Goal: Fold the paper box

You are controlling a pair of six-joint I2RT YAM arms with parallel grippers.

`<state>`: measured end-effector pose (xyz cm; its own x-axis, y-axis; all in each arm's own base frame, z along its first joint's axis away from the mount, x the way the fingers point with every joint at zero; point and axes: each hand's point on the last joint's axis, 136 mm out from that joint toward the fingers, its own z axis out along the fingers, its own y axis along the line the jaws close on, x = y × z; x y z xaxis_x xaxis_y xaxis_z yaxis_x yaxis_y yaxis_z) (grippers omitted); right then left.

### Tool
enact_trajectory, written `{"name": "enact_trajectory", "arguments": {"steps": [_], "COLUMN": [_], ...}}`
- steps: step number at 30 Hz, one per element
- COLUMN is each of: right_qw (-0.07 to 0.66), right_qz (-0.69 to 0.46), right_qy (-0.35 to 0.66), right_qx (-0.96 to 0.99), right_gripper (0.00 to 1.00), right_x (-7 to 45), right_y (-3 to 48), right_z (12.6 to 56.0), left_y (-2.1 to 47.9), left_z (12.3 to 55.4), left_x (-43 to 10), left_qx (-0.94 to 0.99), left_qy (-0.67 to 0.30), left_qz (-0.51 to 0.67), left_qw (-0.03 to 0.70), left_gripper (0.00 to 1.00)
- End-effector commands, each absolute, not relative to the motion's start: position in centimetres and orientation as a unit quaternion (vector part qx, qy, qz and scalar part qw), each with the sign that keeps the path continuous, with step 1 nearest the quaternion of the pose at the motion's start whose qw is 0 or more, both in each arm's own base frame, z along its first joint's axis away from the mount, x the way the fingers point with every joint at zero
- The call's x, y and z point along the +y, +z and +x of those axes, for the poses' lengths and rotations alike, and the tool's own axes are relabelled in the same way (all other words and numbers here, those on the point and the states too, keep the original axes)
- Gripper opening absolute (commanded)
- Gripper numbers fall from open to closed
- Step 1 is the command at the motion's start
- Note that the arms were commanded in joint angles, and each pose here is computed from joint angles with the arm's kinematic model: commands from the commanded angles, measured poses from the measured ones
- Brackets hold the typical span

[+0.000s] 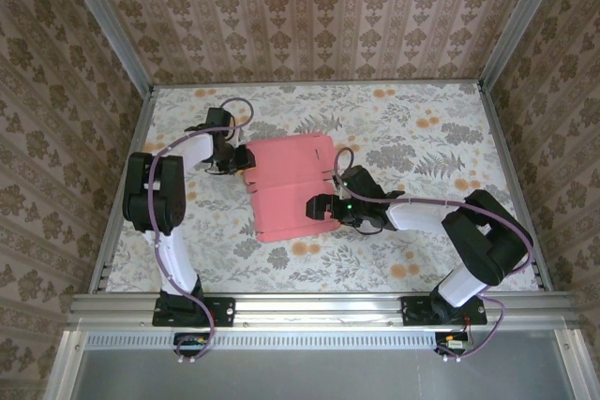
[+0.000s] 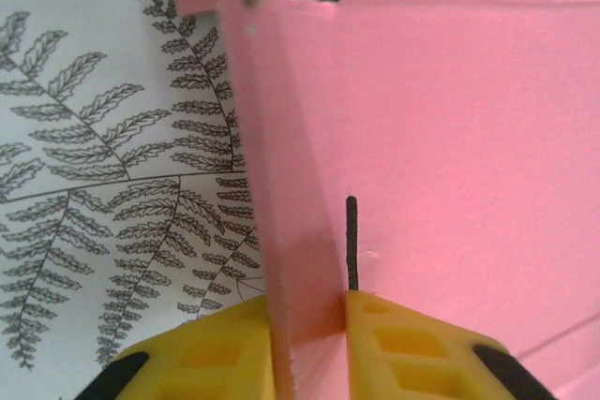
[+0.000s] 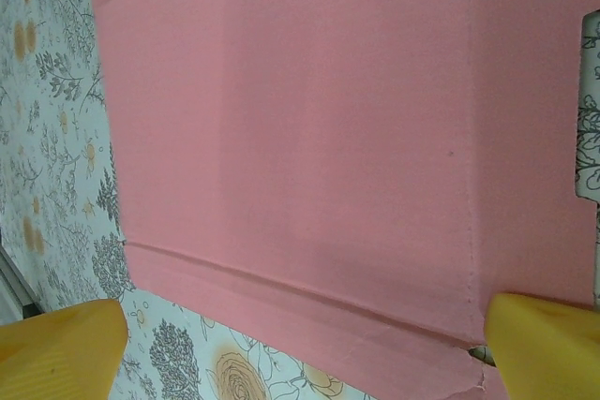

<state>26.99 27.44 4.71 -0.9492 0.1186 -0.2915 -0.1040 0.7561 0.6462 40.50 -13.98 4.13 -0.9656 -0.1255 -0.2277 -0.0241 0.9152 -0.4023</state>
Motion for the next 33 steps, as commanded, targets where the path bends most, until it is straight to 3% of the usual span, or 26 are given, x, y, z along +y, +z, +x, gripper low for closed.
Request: {"name": "enact_trajectory", "arguments": {"steps": [1,9,14,22,29,33], "right_qw": [0.154,0.205,0.254,0.315,0.333,0.344], "right_qz": [0.012,-0.008,-0.05,-0.078,-0.027,-0.002], "right_qy": [0.334,0.366,0.398,0.358,0.288,0.275], "right_qx": [0.93,0.908,0.88,0.876,0.898,0.898], "right_gripper": [1.0,1.0,1.0,1.0,1.0,1.0], "right_x": [26.9,27.2,27.5,24.8,20.1,18.0], "right_y": [3.8,7.8,12.4,18.1,19.1,19.5], "right_z": [26.5,27.0,26.7,26.5,27.3,27.3], "left_y": [6.7,11.4,15.6,23.3,29.6,31.7], "left_z": [40.5,39.4,37.6,33.1,29.2,28.3], "left_x": [-13.9,-13.8,-12.8,-7.4,-4.0,-4.8], "left_qx": [0.966,0.951,0.942,0.947,0.945,0.944], "left_qy": [-0.205,-0.222,-0.213,-0.098,0.001,0.053], "left_qz": [-0.034,-0.019,-0.008,-0.025,-0.027,0.002], "left_qw": [0.154,0.215,0.259,0.305,0.325,0.325], "left_gripper": [0.14,0.04,0.03,0.03,0.04,0.04]}}
